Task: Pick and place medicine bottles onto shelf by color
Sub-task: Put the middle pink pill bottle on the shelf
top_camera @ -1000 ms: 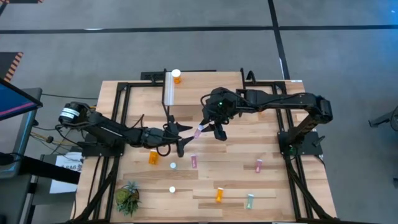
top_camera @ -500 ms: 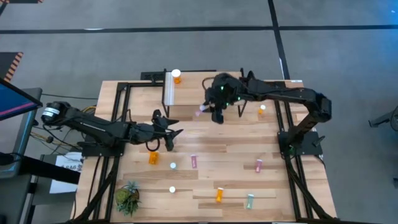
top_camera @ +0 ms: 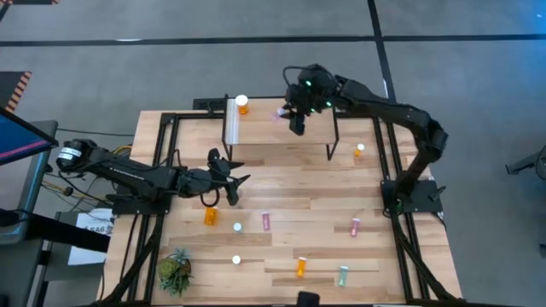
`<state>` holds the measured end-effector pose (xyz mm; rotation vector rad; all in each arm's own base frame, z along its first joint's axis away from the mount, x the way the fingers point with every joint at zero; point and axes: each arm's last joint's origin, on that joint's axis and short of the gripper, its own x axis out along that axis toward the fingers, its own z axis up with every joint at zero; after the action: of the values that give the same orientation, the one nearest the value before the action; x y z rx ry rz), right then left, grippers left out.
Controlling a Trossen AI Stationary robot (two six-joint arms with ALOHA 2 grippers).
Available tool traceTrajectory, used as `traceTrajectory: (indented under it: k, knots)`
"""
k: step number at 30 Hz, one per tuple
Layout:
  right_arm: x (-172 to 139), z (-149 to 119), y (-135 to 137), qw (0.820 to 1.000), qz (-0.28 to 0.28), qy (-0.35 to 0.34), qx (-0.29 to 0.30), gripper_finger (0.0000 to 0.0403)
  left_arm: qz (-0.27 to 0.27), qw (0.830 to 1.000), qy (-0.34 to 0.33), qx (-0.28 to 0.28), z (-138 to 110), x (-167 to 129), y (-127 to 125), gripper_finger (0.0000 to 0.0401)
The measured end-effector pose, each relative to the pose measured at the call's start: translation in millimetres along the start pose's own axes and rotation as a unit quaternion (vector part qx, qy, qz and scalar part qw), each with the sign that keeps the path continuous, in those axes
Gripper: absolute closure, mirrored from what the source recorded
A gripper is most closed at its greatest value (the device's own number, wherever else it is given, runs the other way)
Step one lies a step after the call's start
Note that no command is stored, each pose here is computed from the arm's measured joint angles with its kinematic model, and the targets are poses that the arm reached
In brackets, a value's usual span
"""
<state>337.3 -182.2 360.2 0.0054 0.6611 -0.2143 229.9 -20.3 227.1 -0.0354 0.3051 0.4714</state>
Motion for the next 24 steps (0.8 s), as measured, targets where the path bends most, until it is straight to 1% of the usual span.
traceTrajectory:
  k: [2, 4, 6, 8, 10, 12, 15, 19, 24]
  knots:
    - [6.5, 5.3, -7.2, 1.000, 0.003, 0.025, -0.004, 0.0248, 0.004, 1.000, 0.002, 0.003, -0.1, 1.1, 1.8, 0.0198]
    - [17.8, 12.4, -17.1, 0.999, 0.000, 0.032, -0.006, 0.0248, 0.008, 1.000, 0.014, 0.009, -2.4, 2.4, 4.5, 0.0198]
    - [26.8, 15.8, -25.1, 0.999, 0.001, 0.051, -0.006, 0.0248, 0.009, 1.000, 0.014, 0.004, -3.0, 3.7, 6.5, 0.0198]
    - [34.4, 18.6, -33.8, 0.998, 0.000, 0.065, -0.008, 0.0249, 0.003, 1.000, -0.008, -0.008, 1.4, 1.4, 7.9, 0.0198]
    - [42.2, 17.5, -40.4, 0.996, 0.004, 0.086, -0.007, 0.0250, -0.028, 0.998, -0.050, -0.011, 9.7, -3.8, 7.5, 0.0198]
    - [51.0, 15.5, -47.3, 0.995, 0.004, 0.102, -0.006, 0.0250, -0.047, 0.996, -0.070, -0.001, 11.0, -10.8, 10.9, 0.0198]
    - [59.6, 13.6, -53.8, 0.993, 0.005, 0.119, -0.002, 0.0249, -0.036, 0.996, -0.085, -0.002, 9.1, -17.1, 20.8, 0.0198]
    - [65.7, 14.9, -58.6, 0.992, -0.008, 0.127, -0.015, 0.0249, -0.020, 0.995, -0.093, -0.020, 3.3, -22.7, 33.8, 0.0198]
    - [65.9, 18.1, -62.8, 0.992, -0.032, 0.118, -0.039, 0.0250, -0.007, 0.995, -0.097, -0.031, -2.5, -25.0, 43.2, 0.0198]
